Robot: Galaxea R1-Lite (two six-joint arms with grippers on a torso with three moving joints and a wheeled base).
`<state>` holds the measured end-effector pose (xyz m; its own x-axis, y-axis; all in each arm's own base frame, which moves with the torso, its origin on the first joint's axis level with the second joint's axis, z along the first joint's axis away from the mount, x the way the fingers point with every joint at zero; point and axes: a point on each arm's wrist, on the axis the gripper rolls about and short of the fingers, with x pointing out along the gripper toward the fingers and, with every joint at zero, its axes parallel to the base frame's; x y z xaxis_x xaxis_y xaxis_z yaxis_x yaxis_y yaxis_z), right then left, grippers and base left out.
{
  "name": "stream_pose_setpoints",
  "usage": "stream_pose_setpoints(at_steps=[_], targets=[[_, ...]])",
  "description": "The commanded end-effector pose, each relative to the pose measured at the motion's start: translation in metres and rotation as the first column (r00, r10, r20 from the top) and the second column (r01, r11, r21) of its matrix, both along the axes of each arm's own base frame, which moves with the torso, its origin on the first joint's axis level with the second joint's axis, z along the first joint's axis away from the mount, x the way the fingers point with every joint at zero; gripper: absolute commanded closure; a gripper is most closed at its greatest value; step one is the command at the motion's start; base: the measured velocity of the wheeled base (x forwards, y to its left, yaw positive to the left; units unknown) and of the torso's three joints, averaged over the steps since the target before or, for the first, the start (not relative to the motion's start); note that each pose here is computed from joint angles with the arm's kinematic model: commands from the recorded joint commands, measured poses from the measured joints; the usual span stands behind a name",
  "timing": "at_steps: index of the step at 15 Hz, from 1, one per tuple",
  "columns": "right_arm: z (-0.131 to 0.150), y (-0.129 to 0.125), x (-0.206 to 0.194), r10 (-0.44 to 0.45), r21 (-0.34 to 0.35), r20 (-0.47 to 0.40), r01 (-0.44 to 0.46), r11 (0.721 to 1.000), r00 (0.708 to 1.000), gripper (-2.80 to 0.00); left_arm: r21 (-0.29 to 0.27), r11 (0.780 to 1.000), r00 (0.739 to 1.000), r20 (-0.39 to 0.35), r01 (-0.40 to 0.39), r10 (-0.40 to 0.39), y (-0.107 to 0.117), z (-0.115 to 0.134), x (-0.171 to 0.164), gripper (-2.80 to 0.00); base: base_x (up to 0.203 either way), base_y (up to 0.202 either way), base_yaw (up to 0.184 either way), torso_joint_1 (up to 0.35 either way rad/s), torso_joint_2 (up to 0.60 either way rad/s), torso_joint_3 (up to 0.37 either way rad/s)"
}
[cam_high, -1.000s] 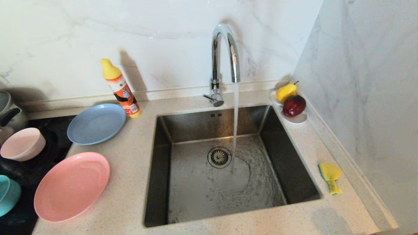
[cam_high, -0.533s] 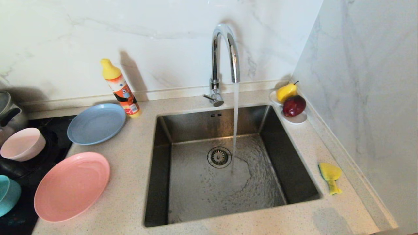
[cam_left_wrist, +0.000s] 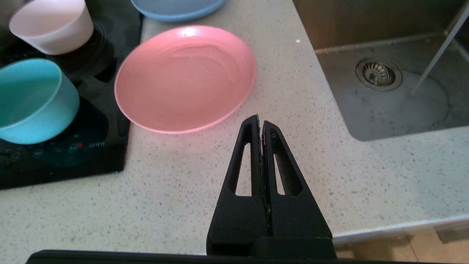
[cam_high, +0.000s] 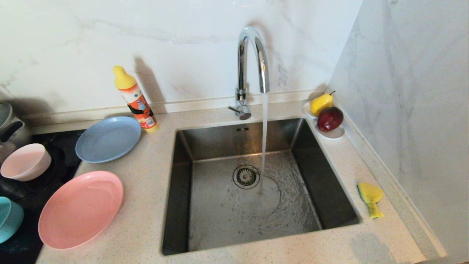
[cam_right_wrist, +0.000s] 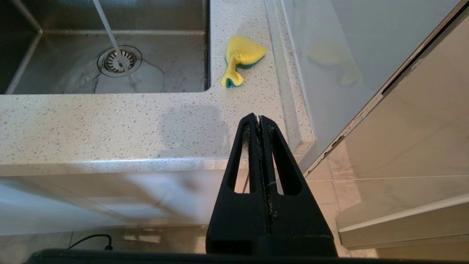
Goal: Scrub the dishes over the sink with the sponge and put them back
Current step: Turn off the faucet
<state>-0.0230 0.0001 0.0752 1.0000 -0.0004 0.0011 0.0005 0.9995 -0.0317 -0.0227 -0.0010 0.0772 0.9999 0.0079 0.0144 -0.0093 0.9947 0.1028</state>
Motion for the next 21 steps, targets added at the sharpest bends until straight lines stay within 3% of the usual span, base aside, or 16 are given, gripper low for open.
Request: stream_pose_setpoints(at_steps=[1,3,4,6,8,10,13,15,18,21], targets=[[0.000,0.000,0.000,0.000,-0.001,-0.003,0.000,1.000,1.000,0.00,-0.001,1.000,1.000,0.001,0.005,-0.005,0.000,0.001,-0.001,0.00,0.000,0.000,0.000,0.000,0.00,0.000],[0.000,0.000,0.000,0.000,-0.001,-0.003,0.000,1.000,1.000,0.00,0.004,0.998,0.995,0.082,0.058,-0.058,-0.002,0.037,-0.010,0.00,0.000,0.000,0.000,0.000,0.00,0.000],[0.000,0.000,0.000,0.000,-0.001,-0.003,0.000,1.000,1.000,0.00,0.003,0.995,0.992,0.087,0.096,-0.096,-0.003,0.058,-0.011,0.00,0.000,0.000,0.000,0.000,0.00,0.000],[0.000,0.000,0.000,0.000,-0.001,-0.003,0.000,1.000,1.000,0.00,-0.038,0.983,0.982,0.057,0.182,-0.179,-0.004,0.104,0.000,0.00,0.000,0.000,0.000,0.000,0.00,0.000],[0.000,0.000,0.000,0.000,-0.001,-0.003,0.000,1.000,1.000,0.00,-0.124,0.949,0.957,-0.002,0.289,-0.291,-0.006,0.157,0.032,0.00,0.000,0.000,0.000,0.000,0.00,0.000],[0.000,0.000,0.000,0.000,-0.001,-0.003,0.000,1.000,1.000,0.00,-0.205,0.891,0.903,-0.064,0.406,-0.426,-0.007,0.194,0.077,0.00,0.000,0.000,0.000,0.000,0.00,0.000],[0.000,0.000,0.000,0.000,-0.001,-0.003,0.000,1.000,1.000,0.00,-0.355,0.737,0.748,-0.136,0.575,-0.649,-0.014,0.216,0.149,0.00,0.000,0.000,0.000,0.000,0.00,0.000],[0.000,0.000,0.000,0.000,-0.001,-0.003,0.000,1.000,1.000,0.00,-0.421,0.664,0.674,-0.152,0.618,-0.723,-0.021,0.210,0.200,0.00,0.000,0.000,0.000,0.000,0.00,0.000],[0.000,0.000,0.000,0.000,-0.001,-0.003,0.000,1.000,1.000,0.00,-0.486,0.578,0.604,-0.123,0.655,-0.787,-0.038,0.192,0.266,0.00,0.000,0.000,0.000,0.000,0.00,0.000],[0.000,0.000,0.000,0.000,-0.001,-0.003,0.000,1.000,1.000,0.00,-0.535,0.507,0.536,-0.116,0.676,-0.836,-0.065,0.162,0.313,0.00,0.000,0.000,0.000,0.000,0.00,0.000]])
